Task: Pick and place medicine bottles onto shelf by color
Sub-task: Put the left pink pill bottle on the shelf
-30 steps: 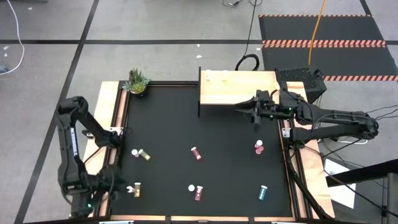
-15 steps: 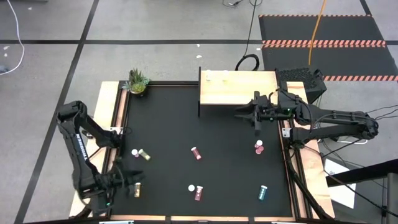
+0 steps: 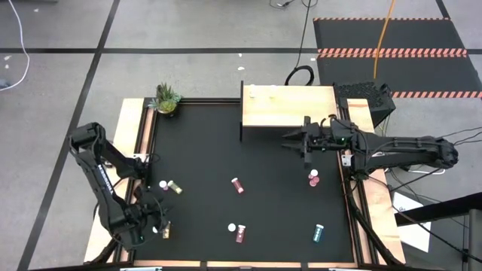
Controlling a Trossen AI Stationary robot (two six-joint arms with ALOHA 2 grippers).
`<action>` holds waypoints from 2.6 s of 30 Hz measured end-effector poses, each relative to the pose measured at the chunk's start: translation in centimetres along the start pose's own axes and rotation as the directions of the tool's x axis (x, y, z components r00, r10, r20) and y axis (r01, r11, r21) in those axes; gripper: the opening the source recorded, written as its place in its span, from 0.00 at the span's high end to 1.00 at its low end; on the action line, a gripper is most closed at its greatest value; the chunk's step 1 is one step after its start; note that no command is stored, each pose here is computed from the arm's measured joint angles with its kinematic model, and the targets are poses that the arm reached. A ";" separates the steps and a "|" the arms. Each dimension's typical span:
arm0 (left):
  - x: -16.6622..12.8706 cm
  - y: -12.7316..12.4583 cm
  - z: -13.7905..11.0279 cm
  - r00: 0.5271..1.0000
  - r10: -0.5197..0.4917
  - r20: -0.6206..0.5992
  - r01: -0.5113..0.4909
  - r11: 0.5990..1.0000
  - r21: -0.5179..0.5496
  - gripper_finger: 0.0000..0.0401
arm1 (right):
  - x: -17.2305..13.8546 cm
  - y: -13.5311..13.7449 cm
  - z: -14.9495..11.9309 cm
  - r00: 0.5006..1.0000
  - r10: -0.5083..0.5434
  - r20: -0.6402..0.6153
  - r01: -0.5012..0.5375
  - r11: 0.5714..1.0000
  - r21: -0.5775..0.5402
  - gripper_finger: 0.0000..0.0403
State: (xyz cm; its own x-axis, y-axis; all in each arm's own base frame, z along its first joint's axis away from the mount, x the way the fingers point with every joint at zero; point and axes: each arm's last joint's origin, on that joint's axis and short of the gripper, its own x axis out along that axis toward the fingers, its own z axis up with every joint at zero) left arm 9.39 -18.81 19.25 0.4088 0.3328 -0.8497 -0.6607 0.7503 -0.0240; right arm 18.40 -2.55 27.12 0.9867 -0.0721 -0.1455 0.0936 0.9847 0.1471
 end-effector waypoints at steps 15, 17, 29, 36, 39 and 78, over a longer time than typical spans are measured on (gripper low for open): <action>4.1 2.9 -0.1 0.979 0.201 -0.026 -0.201 0.979 -0.017 0.35 | 0.1 -0.6 -3.3 0.999 -0.022 0.039 0.020 0.999 0.028 0.64; 4.1 2.9 -0.1 0.978 0.204 -0.037 -0.204 0.979 -0.016 0.37 | 0.1 -0.6 -3.2 0.999 -0.020 0.041 0.019 0.999 0.031 0.64; 4.2 3.3 0.0 0.967 0.249 -0.049 -0.250 0.968 -0.008 0.42 | 0.1 -0.6 -3.2 0.999 -0.018 0.042 0.017 1.000 0.024 0.64; 4.4 3.3 0.2 0.964 0.261 -0.056 -0.263 0.965 -0.022 0.30 | 0.0 -0.5 -3.1 0.998 -0.016 0.056 0.015 1.000 0.026 0.64; 4.6 3.2 0.6 0.960 0.273 -0.062 -0.276 0.960 -0.042 0.29 | 0.0 -0.5 -3.0 0.997 -0.014 0.070 0.012 1.000 0.029 0.64; 6.2 3.1 3.4 0.933 0.351 -0.081 -0.360 0.907 -0.218 0.70 | 0.1 0.0 -2.9 0.997 0.038 0.071 -0.047 0.991 0.128 0.64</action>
State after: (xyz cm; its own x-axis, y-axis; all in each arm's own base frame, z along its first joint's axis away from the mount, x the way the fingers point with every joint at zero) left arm 12.04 -12.48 15.70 0.0988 0.5272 -0.8440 -0.8839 0.4360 0.1689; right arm 18.06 -2.11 24.23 0.9965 -0.0457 -0.0697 0.0634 0.9586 0.2775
